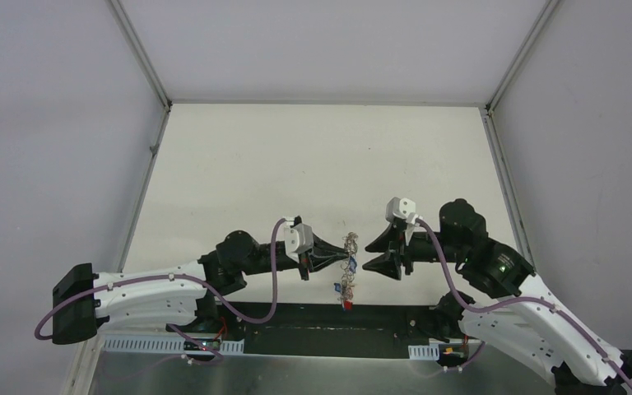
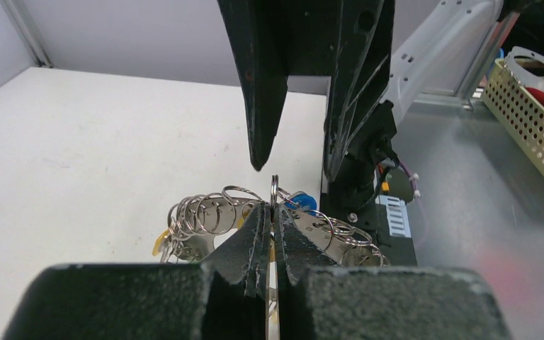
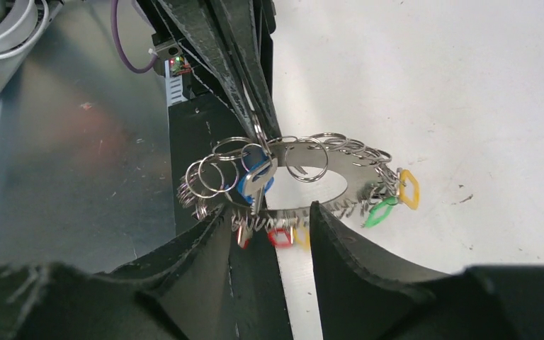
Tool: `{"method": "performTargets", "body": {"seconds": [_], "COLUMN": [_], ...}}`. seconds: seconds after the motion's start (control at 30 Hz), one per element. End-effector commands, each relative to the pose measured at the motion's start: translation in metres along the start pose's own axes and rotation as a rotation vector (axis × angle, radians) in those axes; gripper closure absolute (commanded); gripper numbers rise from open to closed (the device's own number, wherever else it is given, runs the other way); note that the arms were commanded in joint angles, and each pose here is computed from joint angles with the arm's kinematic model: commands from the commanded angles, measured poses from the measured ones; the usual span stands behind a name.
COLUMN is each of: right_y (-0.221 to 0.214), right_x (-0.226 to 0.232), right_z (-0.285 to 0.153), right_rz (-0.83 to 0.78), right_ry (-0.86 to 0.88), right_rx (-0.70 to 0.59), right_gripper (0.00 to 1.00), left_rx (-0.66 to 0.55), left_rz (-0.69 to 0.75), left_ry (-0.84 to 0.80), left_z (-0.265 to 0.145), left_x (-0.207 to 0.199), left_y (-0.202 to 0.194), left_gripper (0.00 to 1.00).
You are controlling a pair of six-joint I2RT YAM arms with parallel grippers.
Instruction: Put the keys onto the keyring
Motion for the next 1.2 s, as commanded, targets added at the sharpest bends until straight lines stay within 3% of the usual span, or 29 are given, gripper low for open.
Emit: {"method": "performTargets", "body": {"seconds": [0.0, 0.53, 0.87, 1.1, 1.17], "right_y": [0.019, 0.026, 0.032, 0.024, 0.019], "right_x": [-0.001, 0.002, 0.007, 0.008, 0.008], "right_z": [0.01, 0.025, 0.018, 0.022, 0.023], "right_rz": [0.027, 0.059, 0.016, 0.038, 0.044], "right_ry": [0.019, 0.112, 0.117, 0.138, 0.137], "right_rx": [-0.111, -0.172, -0.226, -0.198, -0.183], "right_gripper": [0.53, 0.49, 0.55, 0.85, 0.89], "left_rx": [-0.278, -0.278, -0.273, -0.278, -0.283], "left_rz": [0.019, 0.007, 0.0, 0.002, 0.004], "left_ry": [-0.022, -0.035, -0.027, -0.029, -0.029], "left_z": [-0.003, -0.001, -0.002, -0.002, -0.002], "left_x": [-0.009, -0.011, -0.009, -0.01, -0.01], "left_y": [0.058, 0.056, 0.054, 0.055, 0.056], "left_gripper": [1.0, 1.0, 1.0, 1.0, 1.0]}}
Point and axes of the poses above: each gripper's point midway between its finger pads, its own z axis out along the fingers, its own x axis along the line the jaws close on, y = z × x, the point moved 4 cm from there along -z, back along the fingers, and after that the axes turned 7 degrees about -z, right-handed, at the moved point
